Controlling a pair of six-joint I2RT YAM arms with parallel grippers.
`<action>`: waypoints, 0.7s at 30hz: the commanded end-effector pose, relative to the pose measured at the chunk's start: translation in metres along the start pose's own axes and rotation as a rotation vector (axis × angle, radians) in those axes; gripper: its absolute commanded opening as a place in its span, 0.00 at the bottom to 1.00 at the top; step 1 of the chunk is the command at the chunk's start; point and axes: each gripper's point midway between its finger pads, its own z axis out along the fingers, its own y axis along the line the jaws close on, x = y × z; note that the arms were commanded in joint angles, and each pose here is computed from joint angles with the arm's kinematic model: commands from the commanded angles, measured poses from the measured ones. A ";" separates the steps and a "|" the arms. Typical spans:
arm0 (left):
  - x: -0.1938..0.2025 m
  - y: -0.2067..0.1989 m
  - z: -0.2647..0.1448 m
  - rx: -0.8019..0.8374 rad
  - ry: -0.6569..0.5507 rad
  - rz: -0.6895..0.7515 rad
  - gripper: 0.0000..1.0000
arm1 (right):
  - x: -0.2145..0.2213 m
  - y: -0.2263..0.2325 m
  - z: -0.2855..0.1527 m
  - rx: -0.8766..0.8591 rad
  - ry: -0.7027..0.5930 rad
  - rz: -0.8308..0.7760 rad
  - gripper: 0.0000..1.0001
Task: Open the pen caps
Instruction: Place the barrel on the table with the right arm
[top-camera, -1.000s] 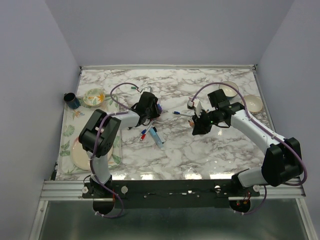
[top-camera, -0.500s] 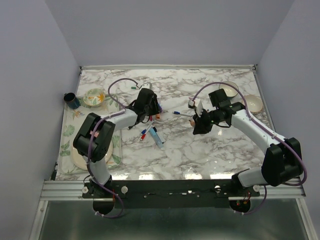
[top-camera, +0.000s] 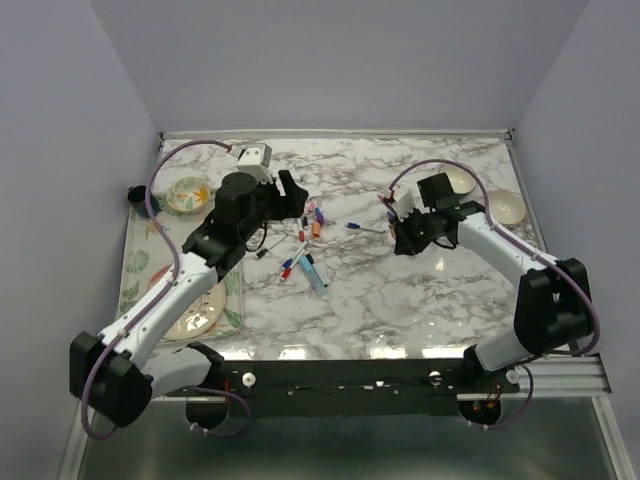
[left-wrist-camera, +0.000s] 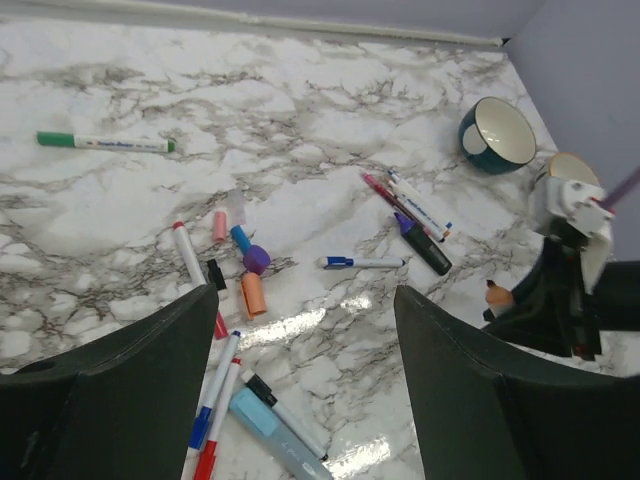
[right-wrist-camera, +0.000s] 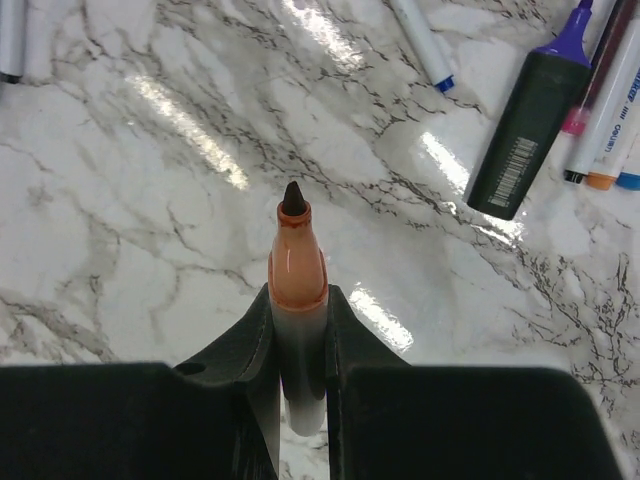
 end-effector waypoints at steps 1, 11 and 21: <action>0.008 0.021 -0.053 -0.042 0.039 0.168 0.82 | -0.008 -0.034 0.017 0.109 0.056 0.052 0.04; 0.026 0.061 -0.118 -0.137 -0.039 0.291 0.89 | -0.016 -0.074 0.061 0.118 0.237 0.078 0.13; 0.023 0.056 -0.120 -0.102 -0.061 0.311 0.90 | -0.011 -0.096 0.075 0.189 0.309 0.079 0.24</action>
